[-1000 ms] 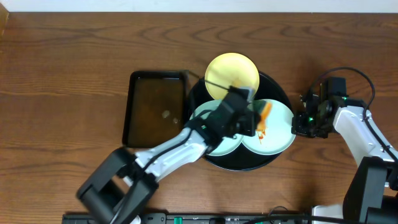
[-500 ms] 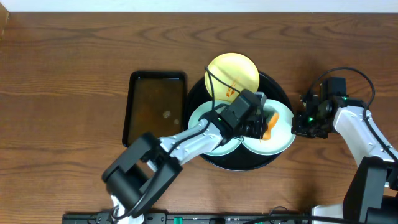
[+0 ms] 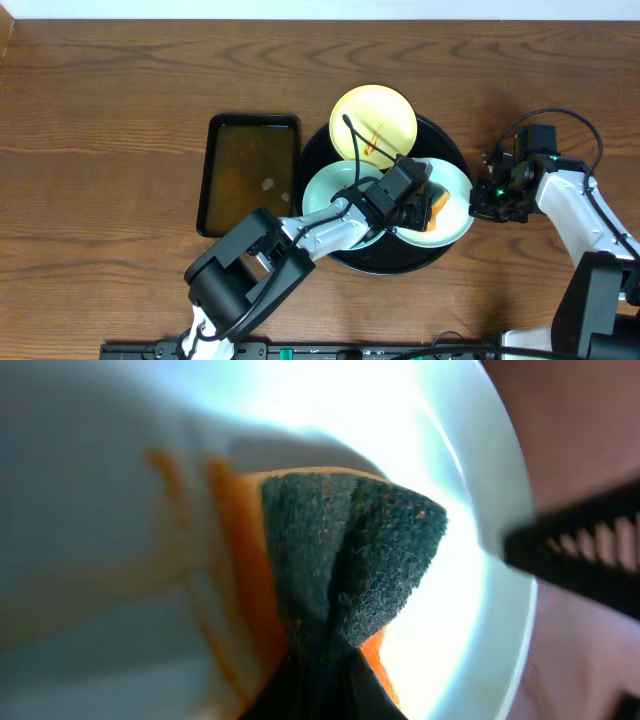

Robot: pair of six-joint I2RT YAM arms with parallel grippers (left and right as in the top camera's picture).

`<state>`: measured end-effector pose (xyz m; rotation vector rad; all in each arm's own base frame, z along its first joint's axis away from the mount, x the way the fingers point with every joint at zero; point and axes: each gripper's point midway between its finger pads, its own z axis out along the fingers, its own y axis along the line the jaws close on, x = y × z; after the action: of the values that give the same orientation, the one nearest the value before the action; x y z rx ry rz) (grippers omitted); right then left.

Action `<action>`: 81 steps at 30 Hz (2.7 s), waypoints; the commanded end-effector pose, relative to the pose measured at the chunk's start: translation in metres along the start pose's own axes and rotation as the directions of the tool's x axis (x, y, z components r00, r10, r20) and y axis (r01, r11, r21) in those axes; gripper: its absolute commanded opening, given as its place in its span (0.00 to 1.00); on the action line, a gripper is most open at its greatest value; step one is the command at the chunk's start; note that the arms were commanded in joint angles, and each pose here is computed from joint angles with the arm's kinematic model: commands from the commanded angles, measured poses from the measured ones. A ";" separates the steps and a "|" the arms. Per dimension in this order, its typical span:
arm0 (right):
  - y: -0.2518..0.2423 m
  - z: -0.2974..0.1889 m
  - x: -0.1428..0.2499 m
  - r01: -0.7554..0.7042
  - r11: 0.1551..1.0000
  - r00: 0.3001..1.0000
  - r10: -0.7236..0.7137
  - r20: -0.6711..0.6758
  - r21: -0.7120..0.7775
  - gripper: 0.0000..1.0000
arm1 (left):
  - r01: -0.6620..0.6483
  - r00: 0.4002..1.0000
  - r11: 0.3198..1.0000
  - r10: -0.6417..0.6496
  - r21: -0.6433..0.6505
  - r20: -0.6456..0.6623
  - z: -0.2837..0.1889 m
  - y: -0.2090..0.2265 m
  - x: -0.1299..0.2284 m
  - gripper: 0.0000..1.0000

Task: Clean dirty plates on tray and stack at the side

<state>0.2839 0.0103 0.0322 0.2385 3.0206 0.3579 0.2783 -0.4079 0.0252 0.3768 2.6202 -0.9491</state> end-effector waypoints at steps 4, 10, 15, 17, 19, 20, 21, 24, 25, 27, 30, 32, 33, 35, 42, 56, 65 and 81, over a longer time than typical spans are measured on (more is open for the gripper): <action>0.008 0.000 0.002 0.033 0.999 0.999 -0.033 -0.014 -0.030 0.01 | 0.043 0.984 0.975 -0.004 -0.216 0.176 -0.005 0.050 -0.040 0.08; 0.008 0.000 0.002 0.032 0.999 0.999 -0.033 -0.015 -0.030 0.01 | 0.071 0.977 0.976 -0.026 -0.207 0.209 -0.008 0.055 -0.052 0.08; 0.008 0.000 0.003 0.031 0.999 0.999 -0.032 -0.018 -0.029 0.01 | 0.063 0.973 0.992 -0.037 -0.112 0.228 -0.006 0.034 -0.059 0.08; 0.008 0.000 0.003 0.032 0.999 0.999 -0.033 -0.018 -0.029 0.01 | 0.037 0.980 0.999 -0.033 -0.014 0.196 -0.004 0.013 -0.057 0.08; 0.008 0.000 0.003 0.032 0.999 0.999 -0.032 -0.018 -0.029 0.01 | 0.010 0.986 0.997 -0.022 0.073 0.165 -0.004 -0.006 -0.052 0.08; 0.008 0.000 0.003 0.032 0.999 0.999 -0.032 -0.018 -0.030 0.01 | 0.001 0.988 0.995 -0.016 0.098 0.153 -0.003 -0.012 -0.050 0.07; 0.008 0.000 0.003 0.031 0.999 0.999 -0.032 -0.018 -0.030 0.01 | -0.005 0.992 0.994 -0.009 0.108 0.129 -0.002 -0.016 -0.043 0.07; 0.008 0.000 0.004 0.031 0.999 0.999 -0.031 -0.021 -0.029 0.01 | -0.062 0.992 0.996 0.054 0.066 0.118 0.002 -0.013 -0.034 0.07; 0.008 0.000 0.004 0.030 0.999 0.999 -0.031 -0.023 -0.029 0.01 | -0.080 0.989 0.996 0.075 0.035 0.125 0.003 -0.009 -0.033 0.07; 0.008 0.000 0.005 0.030 0.999 0.999 -0.030 -0.024 -0.029 0.01 | -0.099 0.985 0.995 0.100 -0.013 0.140 0.003 -0.003 -0.034 0.07; 0.008 0.000 0.006 0.029 0.999 0.999 -0.030 -0.028 -0.029 0.01 | -0.115 0.976 0.989 0.130 -0.095 0.172 0.002 0.011 -0.041 0.07; 0.007 0.000 0.007 0.028 0.999 0.999 -0.029 -0.032 -0.029 0.01 | -0.120 0.968 0.973 0.158 -0.197 0.194 -0.001 0.029 -0.046 0.07; 0.007 0.000 0.007 0.027 0.999 0.999 -0.028 -0.034 -0.029 0.01 | -0.115 0.965 0.962 0.167 -0.248 0.201 -0.004 0.038 -0.047 0.08; 0.007 -0.001 0.008 0.026 0.999 0.999 -0.027 -0.038 -0.029 0.01 | -0.134 0.962 0.930 0.205 -0.342 0.181 -0.008 0.057 -0.046 0.07; 0.007 -0.001 0.008 0.026 0.999 0.999 -0.028 -0.038 -0.028 0.01 | -0.161 0.982 0.934 0.185 -0.320 0.046 -0.008 0.063 -0.018 0.07; 0.004 0.000 0.002 0.032 0.999 0.999 -0.032 -0.012 -0.008 0.37 | -0.260 0.952 0.946 0.285 -0.194 0.115 -0.065 -0.001 -0.041 0.07; 0.016 -0.001 -0.012 0.061 0.996 0.997 -0.058 0.047 -0.072 0.44 | -0.125 0.971 0.923 0.190 -0.363 0.148 -0.155 0.046 -0.064 0.08; 0.040 -0.023 -0.058 0.332 0.943 0.925 -0.333 0.184 0.036 0.53 | 0.352 0.933 0.761 -0.237 -0.545 0.273 -0.261 0.189 -0.060 0.08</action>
<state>0.3325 0.0294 0.0616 -0.0615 2.8434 0.3735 0.3418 -0.1278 0.1331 -0.1294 2.6606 -0.2018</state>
